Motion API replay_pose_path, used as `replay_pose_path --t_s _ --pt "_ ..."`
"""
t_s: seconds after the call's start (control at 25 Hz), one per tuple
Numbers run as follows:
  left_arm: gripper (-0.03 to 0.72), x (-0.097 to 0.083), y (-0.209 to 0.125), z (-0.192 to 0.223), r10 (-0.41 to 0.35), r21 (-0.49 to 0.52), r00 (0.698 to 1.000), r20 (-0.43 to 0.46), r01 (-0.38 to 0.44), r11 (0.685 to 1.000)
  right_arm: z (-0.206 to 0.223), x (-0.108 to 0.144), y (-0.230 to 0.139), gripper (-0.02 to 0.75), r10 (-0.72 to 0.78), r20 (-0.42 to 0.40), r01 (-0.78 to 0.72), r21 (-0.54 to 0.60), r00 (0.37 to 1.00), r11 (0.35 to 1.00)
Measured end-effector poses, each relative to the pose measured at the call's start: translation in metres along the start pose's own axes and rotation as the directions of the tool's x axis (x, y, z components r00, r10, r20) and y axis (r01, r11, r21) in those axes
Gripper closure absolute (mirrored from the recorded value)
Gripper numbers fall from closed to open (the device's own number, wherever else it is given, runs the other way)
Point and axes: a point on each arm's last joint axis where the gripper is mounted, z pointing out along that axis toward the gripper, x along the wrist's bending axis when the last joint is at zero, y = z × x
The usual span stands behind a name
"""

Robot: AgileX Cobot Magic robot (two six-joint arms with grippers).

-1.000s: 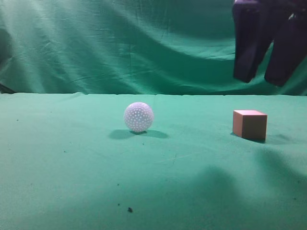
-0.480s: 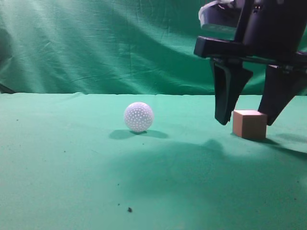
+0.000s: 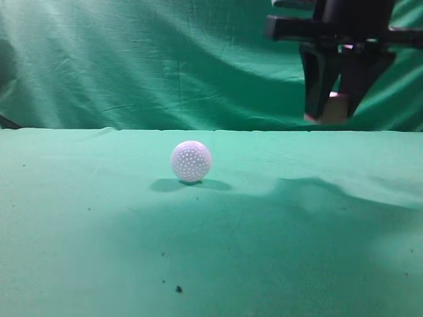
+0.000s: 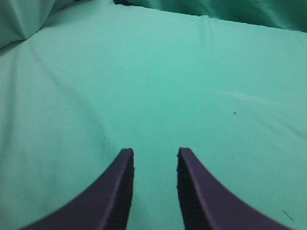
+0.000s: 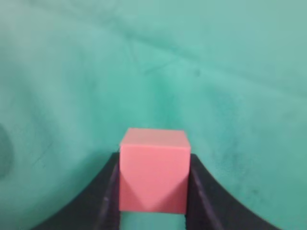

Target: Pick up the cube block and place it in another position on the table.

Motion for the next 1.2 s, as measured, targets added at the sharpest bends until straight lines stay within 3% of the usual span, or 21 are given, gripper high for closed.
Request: replay_pose_path --t_s 0.16,0.32,0.64,0.92,1.12,1.2 --pt "0.426 0.0 0.0 0.0 0.0 0.0 1.0 0.0 0.0 1.0 -0.015 -0.038 0.027 0.512 0.096 0.042 -0.092 -0.082 0.995 0.992" --pt "0.426 0.0 0.0 0.0 0.0 0.0 1.0 0.0 0.0 1.0 0.002 -0.063 0.043 0.512 0.15 0.07 -0.145 -0.075 0.986 0.987" --pt "0.426 0.0 0.0 0.0 0.0 0.0 1.0 0.0 0.0 1.0 0.062 -0.062 0.063 0.512 0.145 0.054 -0.146 0.006 0.988 0.989" --pt "0.426 0.0 0.0 0.0 0.0 0.0 1.0 0.0 0.0 1.0 0.072 -0.056 0.067 0.512 0.186 -0.004 -0.186 0.021 0.983 0.982" --pt "0.426 0.0 0.0 0.0 0.0 0.0 1.0 0.0 0.0 1.0 0.066 -0.056 0.071 0.232 0.185 -0.004 -0.184 0.036 0.983 0.982" --pt "0.426 0.0 0.0 0.0 0.0 0.0 1.0 0.0 0.0 1.0 0.057 -0.057 0.075 0.21 0.183 0.001 -0.183 0.068 0.983 0.981"
